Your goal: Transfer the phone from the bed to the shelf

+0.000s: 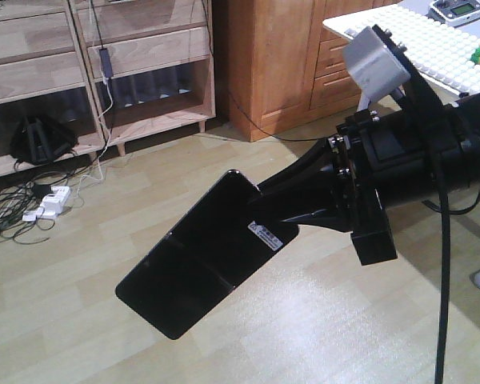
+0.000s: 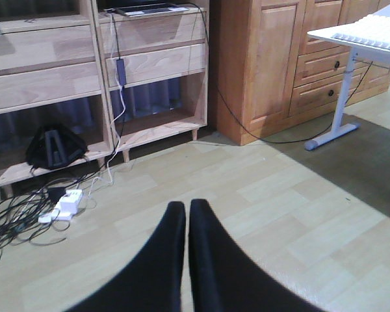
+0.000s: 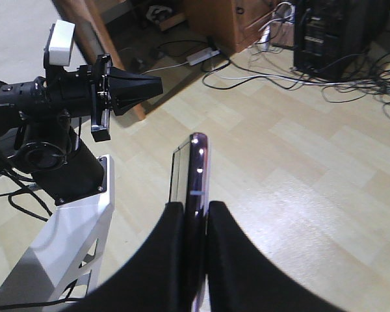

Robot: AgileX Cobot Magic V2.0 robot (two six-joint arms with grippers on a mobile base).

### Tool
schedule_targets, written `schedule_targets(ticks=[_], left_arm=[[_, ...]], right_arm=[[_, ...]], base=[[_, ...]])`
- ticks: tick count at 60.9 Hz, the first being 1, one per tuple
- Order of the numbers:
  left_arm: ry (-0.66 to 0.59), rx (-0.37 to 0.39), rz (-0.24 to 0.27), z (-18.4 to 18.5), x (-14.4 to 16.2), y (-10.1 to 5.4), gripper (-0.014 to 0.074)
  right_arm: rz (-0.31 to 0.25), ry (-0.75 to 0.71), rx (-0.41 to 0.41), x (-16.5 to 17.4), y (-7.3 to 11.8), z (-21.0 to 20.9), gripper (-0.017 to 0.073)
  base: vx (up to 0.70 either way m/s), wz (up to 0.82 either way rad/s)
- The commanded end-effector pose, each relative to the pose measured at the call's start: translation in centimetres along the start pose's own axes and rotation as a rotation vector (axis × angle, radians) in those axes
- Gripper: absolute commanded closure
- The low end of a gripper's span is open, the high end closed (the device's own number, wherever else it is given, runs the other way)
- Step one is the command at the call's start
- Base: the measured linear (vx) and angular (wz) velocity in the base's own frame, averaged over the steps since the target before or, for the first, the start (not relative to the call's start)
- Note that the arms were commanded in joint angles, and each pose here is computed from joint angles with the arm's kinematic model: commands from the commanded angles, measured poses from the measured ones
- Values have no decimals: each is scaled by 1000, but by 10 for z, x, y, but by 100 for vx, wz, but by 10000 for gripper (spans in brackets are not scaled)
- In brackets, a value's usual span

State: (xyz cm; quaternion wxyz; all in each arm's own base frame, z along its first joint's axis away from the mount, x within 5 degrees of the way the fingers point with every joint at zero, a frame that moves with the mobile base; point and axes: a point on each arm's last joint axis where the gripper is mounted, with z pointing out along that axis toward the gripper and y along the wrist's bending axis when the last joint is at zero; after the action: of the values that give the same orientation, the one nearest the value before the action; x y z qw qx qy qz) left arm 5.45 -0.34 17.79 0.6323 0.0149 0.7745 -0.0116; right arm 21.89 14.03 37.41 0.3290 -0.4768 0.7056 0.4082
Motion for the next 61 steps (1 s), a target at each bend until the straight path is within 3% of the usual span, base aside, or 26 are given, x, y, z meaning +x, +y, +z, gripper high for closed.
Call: schedule_targets(ticks=[1,61], left_arm=[[-77,-3,-12,0,-6,0,593],[-77,-3,-12,0,-6,0,593]], right_arm=[[-23,-80,-77,-14,18,-9,561],[-23,-80,-77,-14,18,-9,561]], base=[[35,-8],[35,-11]])
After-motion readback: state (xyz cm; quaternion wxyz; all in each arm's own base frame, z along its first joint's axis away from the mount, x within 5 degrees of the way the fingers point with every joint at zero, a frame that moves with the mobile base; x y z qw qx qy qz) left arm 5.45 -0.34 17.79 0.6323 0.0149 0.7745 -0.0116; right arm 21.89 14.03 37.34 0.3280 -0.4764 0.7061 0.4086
